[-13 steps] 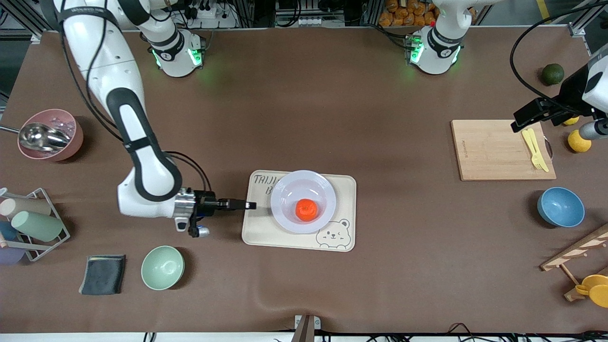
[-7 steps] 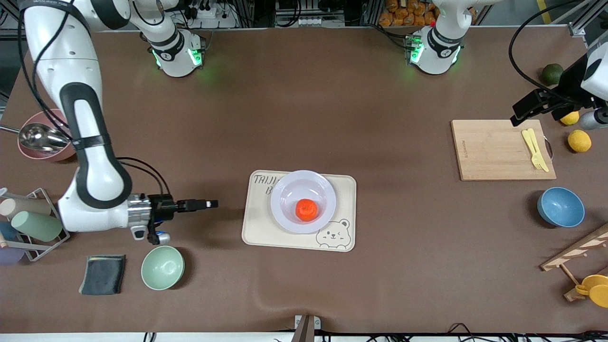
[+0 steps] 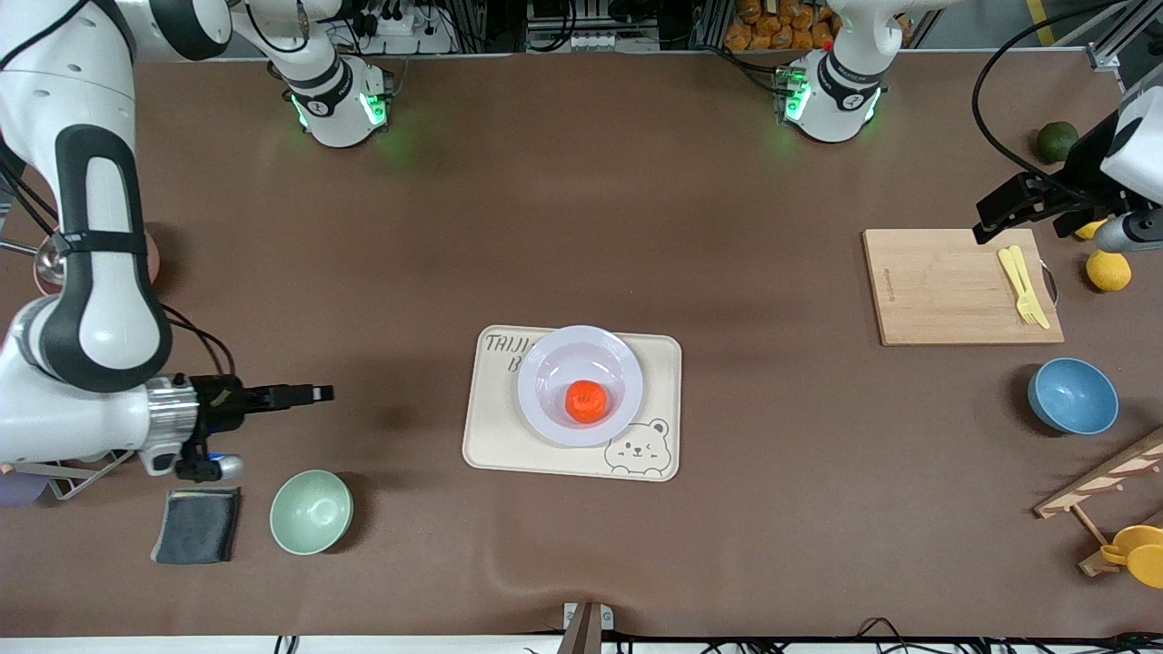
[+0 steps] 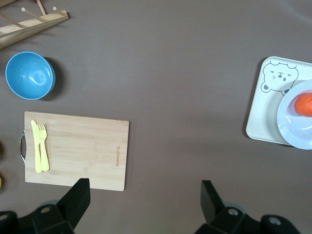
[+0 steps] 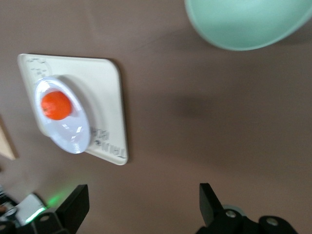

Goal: Place orange and plate with both arms

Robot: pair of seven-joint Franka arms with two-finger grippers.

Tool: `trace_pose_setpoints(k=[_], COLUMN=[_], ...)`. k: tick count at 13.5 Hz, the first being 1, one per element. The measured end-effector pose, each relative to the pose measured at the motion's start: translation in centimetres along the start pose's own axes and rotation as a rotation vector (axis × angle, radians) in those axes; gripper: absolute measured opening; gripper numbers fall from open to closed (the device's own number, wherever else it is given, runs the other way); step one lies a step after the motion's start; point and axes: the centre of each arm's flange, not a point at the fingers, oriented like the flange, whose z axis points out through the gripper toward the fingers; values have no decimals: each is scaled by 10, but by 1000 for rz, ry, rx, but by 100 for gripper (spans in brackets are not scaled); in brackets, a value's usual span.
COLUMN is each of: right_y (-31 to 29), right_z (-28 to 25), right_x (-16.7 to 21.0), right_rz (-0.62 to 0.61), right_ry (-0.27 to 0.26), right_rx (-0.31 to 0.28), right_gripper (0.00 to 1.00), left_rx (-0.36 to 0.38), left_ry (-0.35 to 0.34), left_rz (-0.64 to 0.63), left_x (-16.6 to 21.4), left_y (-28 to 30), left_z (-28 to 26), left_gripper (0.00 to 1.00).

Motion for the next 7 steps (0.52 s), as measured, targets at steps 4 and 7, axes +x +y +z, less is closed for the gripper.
trace_pose_setpoints(k=[4, 7], right_y=[-19, -40], right_z=[-81, -133], right_x=[-35, -68], right_rz=[-8, -26], right_ry=[79, 138], right_rx=[-246, -339], right_gripper=[100, 100], left_rx=[-1, -1], left_ry=[-3, -3], left_rz=[16, 23], left_x=[1, 0], left_y=[9, 13], left_z=[2, 2], left_gripper=[100, 100])
